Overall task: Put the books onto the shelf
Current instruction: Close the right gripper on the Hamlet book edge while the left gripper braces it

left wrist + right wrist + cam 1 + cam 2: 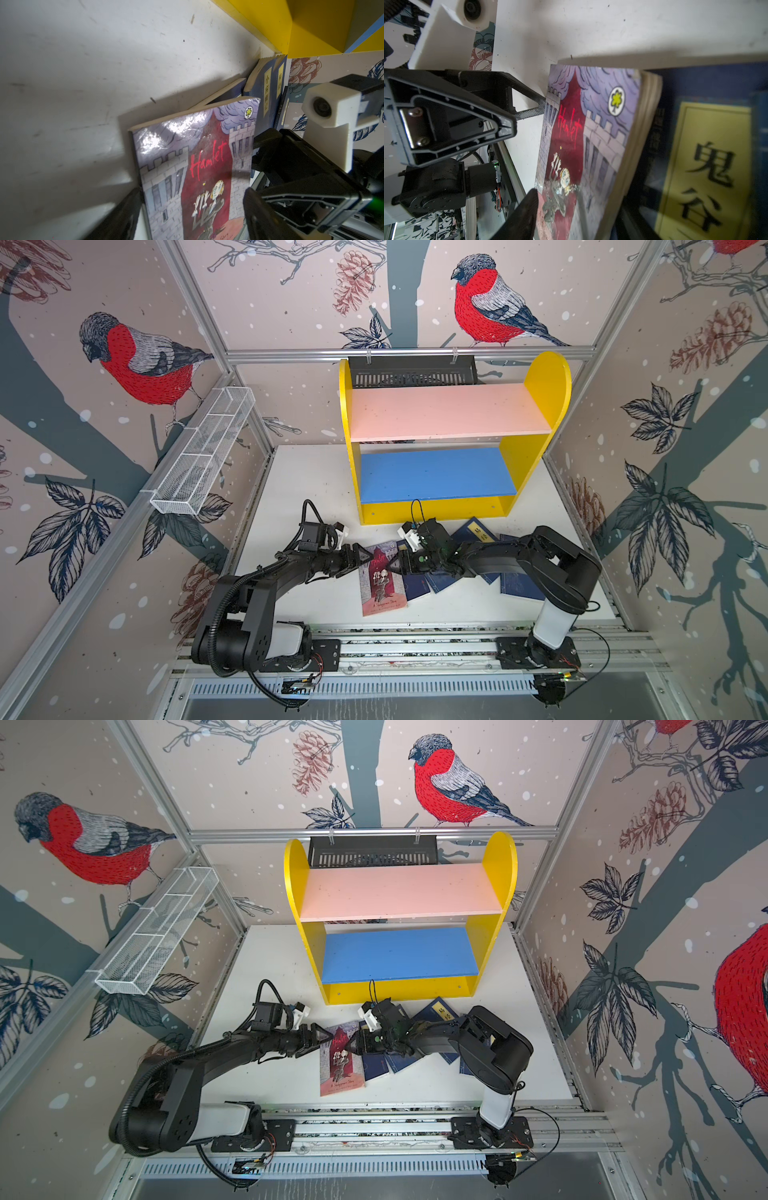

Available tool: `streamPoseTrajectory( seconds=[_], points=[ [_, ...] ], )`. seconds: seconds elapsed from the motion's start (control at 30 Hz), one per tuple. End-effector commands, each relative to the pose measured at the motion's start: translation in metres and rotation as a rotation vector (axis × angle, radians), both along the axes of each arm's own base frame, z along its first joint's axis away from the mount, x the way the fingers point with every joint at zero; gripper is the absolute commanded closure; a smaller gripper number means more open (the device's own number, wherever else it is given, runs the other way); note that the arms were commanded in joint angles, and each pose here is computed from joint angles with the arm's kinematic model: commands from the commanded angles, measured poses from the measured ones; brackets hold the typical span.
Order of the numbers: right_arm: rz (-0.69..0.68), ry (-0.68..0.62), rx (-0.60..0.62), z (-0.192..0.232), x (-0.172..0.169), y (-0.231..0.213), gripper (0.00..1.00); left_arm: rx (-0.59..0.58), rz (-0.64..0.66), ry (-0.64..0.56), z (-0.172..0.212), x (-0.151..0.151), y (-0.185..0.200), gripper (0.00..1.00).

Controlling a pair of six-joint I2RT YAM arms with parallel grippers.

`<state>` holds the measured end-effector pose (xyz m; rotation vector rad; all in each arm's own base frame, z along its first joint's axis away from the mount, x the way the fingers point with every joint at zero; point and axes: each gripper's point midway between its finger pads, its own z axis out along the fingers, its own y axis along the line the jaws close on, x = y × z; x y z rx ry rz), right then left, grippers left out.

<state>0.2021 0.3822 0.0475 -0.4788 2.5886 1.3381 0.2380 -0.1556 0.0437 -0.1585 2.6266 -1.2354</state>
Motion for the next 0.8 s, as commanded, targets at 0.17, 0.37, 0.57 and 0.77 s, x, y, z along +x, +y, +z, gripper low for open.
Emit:
streamPoseTrajectory(
  seconds=[0.17,0.37,0.57,0.77],
  points=[
    [0.004,-0.012,0.056,0.010,0.005,0.005,0.63,0.005,0.014,-0.007,0.002,-0.003,0.001,0.21],
    [0.019,-0.024,0.097,0.018,0.006,0.005,0.76,-0.012,0.016,-0.064,0.015,0.000,0.000,0.14],
    [0.032,-0.025,0.130,0.021,0.006,0.004,0.89,-0.014,0.018,-0.108,0.023,0.002,0.001,0.13],
    [0.047,-0.043,0.192,0.038,0.008,-0.002,0.96,0.001,0.028,-0.228,0.050,0.010,0.004,0.12]
  ],
)
